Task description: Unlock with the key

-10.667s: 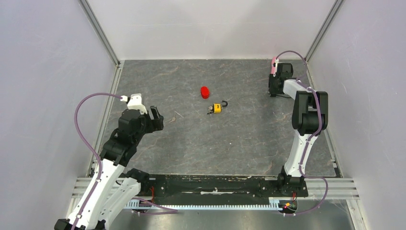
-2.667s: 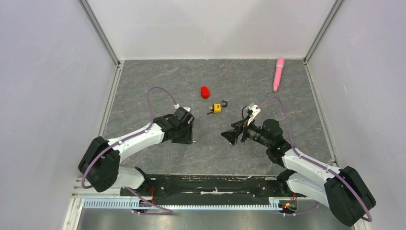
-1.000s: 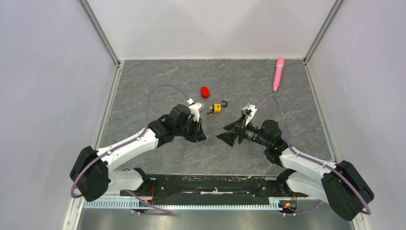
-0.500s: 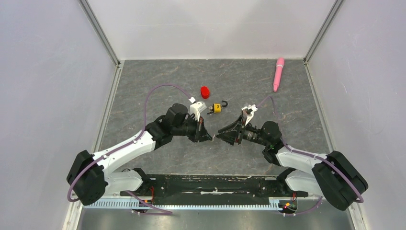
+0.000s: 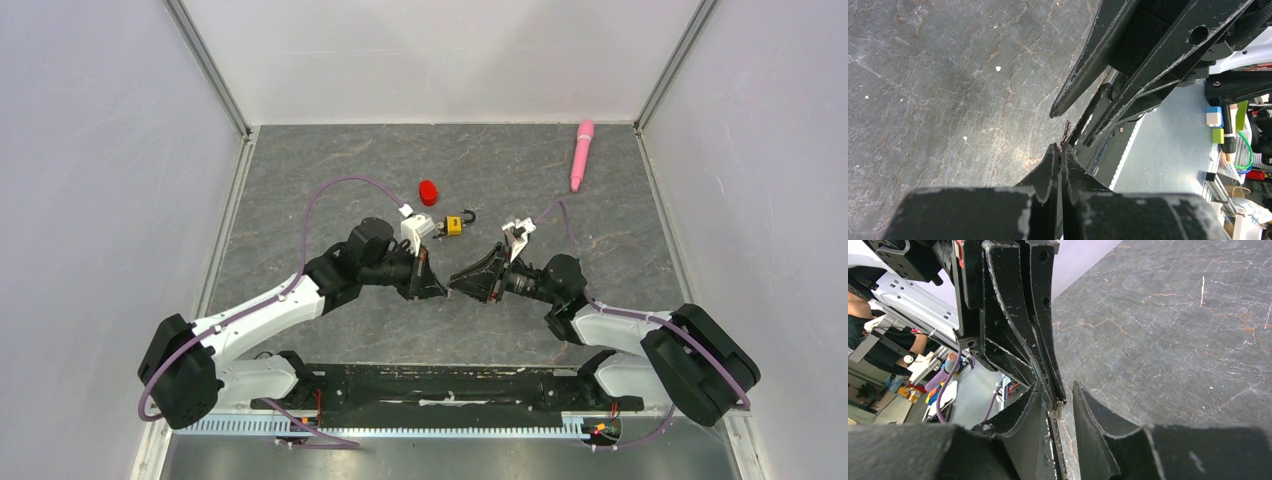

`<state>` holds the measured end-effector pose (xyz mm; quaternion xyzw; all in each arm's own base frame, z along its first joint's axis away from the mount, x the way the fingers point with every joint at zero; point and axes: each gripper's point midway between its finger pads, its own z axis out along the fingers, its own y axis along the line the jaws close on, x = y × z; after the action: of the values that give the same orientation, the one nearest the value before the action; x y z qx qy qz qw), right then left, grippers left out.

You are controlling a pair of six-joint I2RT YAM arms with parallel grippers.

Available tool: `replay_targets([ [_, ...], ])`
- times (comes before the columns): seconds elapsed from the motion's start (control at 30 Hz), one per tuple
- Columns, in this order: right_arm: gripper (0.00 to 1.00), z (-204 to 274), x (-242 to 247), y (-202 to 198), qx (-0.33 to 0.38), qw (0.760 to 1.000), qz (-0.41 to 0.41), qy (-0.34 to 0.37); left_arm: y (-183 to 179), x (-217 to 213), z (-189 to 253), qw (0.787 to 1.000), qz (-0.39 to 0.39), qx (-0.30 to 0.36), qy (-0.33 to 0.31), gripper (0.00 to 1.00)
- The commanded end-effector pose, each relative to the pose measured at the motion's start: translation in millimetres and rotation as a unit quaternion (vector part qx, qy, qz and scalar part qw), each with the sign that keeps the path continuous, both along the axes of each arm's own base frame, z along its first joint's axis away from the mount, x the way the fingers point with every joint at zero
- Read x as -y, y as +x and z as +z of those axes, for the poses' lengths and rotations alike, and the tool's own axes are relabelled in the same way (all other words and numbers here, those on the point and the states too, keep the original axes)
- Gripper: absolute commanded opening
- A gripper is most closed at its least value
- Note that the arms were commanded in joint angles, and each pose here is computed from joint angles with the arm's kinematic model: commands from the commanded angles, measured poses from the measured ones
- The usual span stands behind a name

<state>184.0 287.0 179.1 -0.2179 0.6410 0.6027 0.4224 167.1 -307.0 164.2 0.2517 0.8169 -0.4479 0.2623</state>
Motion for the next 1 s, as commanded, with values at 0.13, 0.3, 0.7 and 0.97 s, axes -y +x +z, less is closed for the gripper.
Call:
replay_targets([
  [0.13,0.28,3,-1,-6,0.017,1.000,0.009,0.009,1,8,33,0.999,0.003,0.012,-0.046,0.02],
  [0.3,0.25,1,-1,-6,0.015,1.000,0.008,0.005,1,8,37,0.999,0.005,0.016,-0.052,0.02],
  [0.7,0.00,-1,0,0,0.026,1.000,-0.005,-0.009,-1,8,31,0.999,0.005,0.003,-0.046,0.06],
  [0.97,0.00,-11,6,17,0.053,0.995,-0.049,-0.063,8,-7,25,0.998,0.065,-0.006,-0.015,0.48],
])
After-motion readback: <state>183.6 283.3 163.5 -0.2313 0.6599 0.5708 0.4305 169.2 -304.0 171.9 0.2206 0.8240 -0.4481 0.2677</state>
